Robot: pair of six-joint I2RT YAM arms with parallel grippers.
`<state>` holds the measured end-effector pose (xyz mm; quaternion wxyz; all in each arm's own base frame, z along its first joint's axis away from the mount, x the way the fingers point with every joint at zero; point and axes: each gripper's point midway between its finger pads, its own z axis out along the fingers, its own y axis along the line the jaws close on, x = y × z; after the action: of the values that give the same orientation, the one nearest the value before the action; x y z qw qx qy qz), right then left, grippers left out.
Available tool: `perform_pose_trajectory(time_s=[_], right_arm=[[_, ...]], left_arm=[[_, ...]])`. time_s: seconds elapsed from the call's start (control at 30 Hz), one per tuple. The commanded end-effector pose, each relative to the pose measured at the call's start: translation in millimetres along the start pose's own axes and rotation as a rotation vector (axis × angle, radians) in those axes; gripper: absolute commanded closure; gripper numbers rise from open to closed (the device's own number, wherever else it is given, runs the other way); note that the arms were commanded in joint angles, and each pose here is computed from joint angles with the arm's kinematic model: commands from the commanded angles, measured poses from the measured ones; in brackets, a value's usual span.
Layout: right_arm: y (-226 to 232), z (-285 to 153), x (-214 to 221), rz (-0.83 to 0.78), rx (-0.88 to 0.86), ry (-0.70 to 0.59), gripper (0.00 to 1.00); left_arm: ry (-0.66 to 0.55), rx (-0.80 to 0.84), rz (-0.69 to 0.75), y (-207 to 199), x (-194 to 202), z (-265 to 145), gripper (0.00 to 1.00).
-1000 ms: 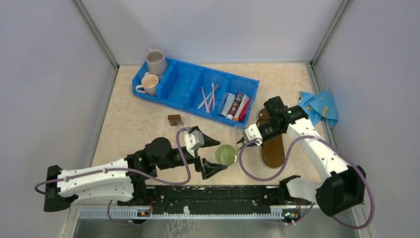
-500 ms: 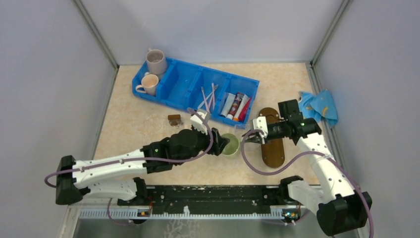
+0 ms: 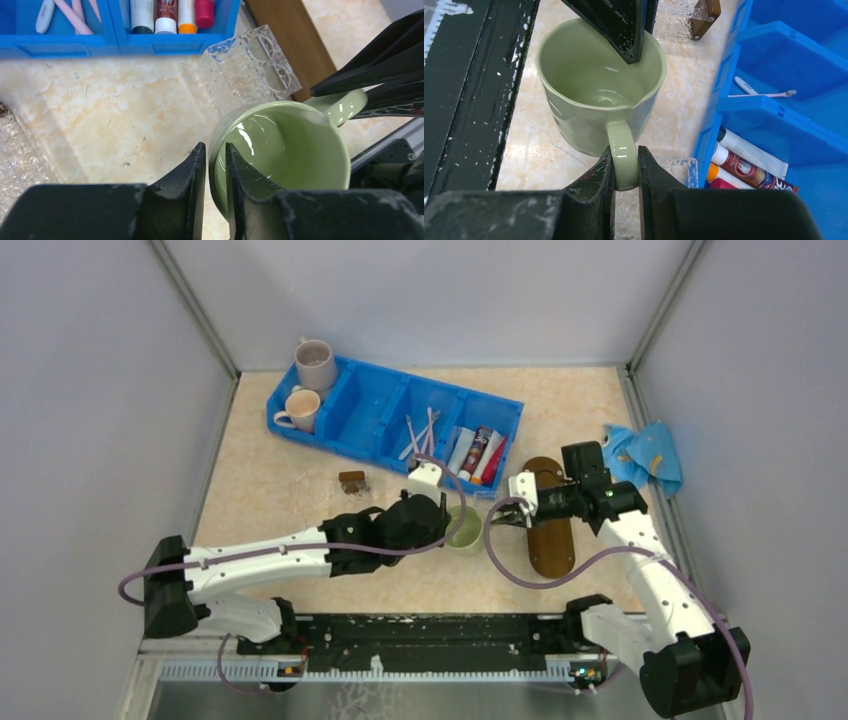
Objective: Prepare toiletry sets of a toothbrush and toothpaste on the tray
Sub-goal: Place the cup on the tray.
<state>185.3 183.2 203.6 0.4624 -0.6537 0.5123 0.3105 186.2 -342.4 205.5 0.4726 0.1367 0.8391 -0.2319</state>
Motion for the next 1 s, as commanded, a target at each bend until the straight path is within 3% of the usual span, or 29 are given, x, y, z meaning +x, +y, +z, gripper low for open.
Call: perform_pose_trajectory(time_s=[0.0, 0.17, 0.27, 0.3, 0.4, 0.57, 0.97], right_arm=[[-7, -3, -29, -0.098, 0.02, -0.101, 1.0], [-4, -2, -27, -0.105, 0.013, -0.105, 1.0], [-2, -1, -26, -0.111, 0.005, -0.109, 1.0], [-1, -1, -25, -0.112, 0.003, -0.11, 1.0], [2, 1, -21, -0.105, -0.003, -0.106, 1.0], [4, 8, -14, -0.089, -0.014, -0.088, 0.72], [-1, 21, 3, -0.09, 0.01, 0.03, 0.61]], left_arm=[[0.023, -0.05, 0.055, 6, -1, 8, 0.75], [0.037, -0.048, 0.078, 10, -1, 18, 0.79], [0.039, -0.005, 0.076, 8, -6, 20, 0.98], [0.044, 0.017, 0.077, 6, -8, 20, 1.0], [0.044, 0.047, 0.098, 4, -12, 19, 1.0], [0.073, 0.074, 0.149, -2, -15, 21, 1.0], [0.083, 0.07, 0.145, -1, -23, 26, 1.0]])
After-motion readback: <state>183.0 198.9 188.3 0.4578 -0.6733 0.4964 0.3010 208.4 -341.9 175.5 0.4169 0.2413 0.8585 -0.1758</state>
